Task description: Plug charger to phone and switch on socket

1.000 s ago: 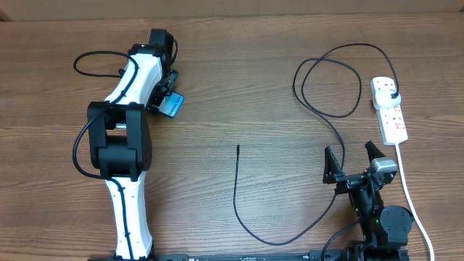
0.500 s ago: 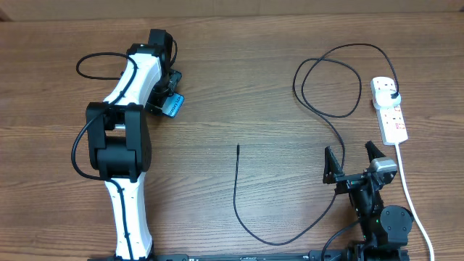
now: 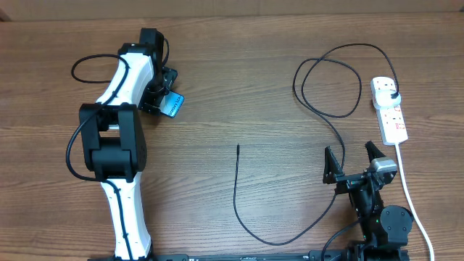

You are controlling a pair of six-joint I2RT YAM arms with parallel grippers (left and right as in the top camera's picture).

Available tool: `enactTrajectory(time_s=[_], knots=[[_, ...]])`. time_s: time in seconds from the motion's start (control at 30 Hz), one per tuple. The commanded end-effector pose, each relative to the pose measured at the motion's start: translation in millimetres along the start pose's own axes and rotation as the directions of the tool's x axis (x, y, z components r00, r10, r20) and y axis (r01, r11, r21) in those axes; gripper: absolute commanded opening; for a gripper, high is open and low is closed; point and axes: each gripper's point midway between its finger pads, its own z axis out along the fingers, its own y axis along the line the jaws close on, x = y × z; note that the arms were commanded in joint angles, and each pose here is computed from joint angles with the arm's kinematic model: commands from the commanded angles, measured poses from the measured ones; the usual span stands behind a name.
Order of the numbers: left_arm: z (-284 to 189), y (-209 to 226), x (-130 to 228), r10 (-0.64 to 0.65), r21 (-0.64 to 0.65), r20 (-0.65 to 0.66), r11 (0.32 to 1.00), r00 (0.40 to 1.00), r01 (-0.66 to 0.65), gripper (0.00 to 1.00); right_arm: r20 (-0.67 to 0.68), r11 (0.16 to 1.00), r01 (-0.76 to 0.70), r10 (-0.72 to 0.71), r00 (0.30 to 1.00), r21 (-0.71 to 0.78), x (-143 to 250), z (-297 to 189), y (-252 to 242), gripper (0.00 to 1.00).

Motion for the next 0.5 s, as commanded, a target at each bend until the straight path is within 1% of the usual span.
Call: enactTrajectory(time_s=[0.0,0.23,0.47], knots=[[44,25,22,-0.018,-0.101,-0.084,0.995,0.996,0.009,1.0,0.005,1.0,0.001,-0.001,1.0,0.005,2,0,-1,1.0],[44,26,14,0.026,-0.109,-0.046,0.994,0.999,-0.031,1.0,0.005,1.0,0.001,-0.001,1.0,0.005,2,0,-1,1.0],[44,27,8,0.028,-0.116,-0.012,0.993,1.0,-0.029,1.0,0.005,1.0,0.001,-0.001,1.0,0.005,2,0,-1,1.0]])
